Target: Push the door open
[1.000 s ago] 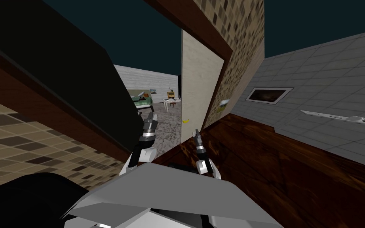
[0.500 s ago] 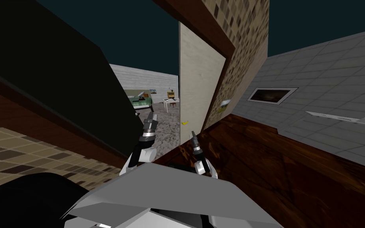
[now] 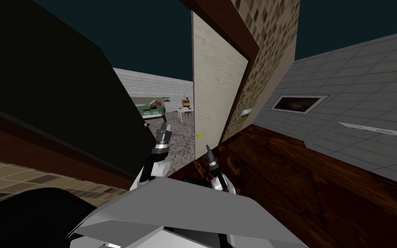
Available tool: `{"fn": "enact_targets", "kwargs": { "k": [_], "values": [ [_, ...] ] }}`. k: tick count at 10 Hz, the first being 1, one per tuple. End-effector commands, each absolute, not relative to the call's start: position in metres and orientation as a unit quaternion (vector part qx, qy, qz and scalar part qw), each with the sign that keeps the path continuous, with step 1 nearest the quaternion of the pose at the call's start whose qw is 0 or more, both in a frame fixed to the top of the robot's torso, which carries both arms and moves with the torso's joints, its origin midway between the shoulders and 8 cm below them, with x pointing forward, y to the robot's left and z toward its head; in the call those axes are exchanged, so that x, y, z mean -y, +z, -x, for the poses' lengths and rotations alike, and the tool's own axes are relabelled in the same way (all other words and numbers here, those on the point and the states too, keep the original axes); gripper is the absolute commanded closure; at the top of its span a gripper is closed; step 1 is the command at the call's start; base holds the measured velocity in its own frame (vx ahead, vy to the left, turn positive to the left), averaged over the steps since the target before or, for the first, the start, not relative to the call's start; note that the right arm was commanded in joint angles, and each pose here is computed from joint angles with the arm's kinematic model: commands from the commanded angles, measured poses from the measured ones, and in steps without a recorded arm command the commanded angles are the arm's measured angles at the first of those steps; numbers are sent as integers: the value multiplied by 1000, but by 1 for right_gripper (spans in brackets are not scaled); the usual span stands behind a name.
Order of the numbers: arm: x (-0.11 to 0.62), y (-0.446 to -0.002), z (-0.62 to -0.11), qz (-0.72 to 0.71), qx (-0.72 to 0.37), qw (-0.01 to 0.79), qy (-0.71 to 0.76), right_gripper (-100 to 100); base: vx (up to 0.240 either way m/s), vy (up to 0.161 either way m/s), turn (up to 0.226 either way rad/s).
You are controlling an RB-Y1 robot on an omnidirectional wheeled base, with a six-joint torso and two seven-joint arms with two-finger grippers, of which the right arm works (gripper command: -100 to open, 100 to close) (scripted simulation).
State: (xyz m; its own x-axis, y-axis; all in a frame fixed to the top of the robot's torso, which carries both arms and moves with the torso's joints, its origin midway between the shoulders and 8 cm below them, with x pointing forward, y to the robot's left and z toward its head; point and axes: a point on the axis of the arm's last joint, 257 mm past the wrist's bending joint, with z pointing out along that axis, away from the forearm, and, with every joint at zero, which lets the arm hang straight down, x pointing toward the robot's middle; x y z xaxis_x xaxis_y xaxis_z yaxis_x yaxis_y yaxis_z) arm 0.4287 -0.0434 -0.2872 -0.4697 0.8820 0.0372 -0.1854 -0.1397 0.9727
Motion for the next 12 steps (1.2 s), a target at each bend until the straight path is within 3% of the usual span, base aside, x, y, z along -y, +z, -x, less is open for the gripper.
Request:
{"fn": "enact_targets", "kwargs": {
  "k": [1, 12],
  "values": [
    [38, -298, -427, -331, -536, 384, 676, -100, 96, -43, 13],
    [18, -364, -409, -319, -605, 331, 651, -100, 98, -27, 9]
  ]
}}
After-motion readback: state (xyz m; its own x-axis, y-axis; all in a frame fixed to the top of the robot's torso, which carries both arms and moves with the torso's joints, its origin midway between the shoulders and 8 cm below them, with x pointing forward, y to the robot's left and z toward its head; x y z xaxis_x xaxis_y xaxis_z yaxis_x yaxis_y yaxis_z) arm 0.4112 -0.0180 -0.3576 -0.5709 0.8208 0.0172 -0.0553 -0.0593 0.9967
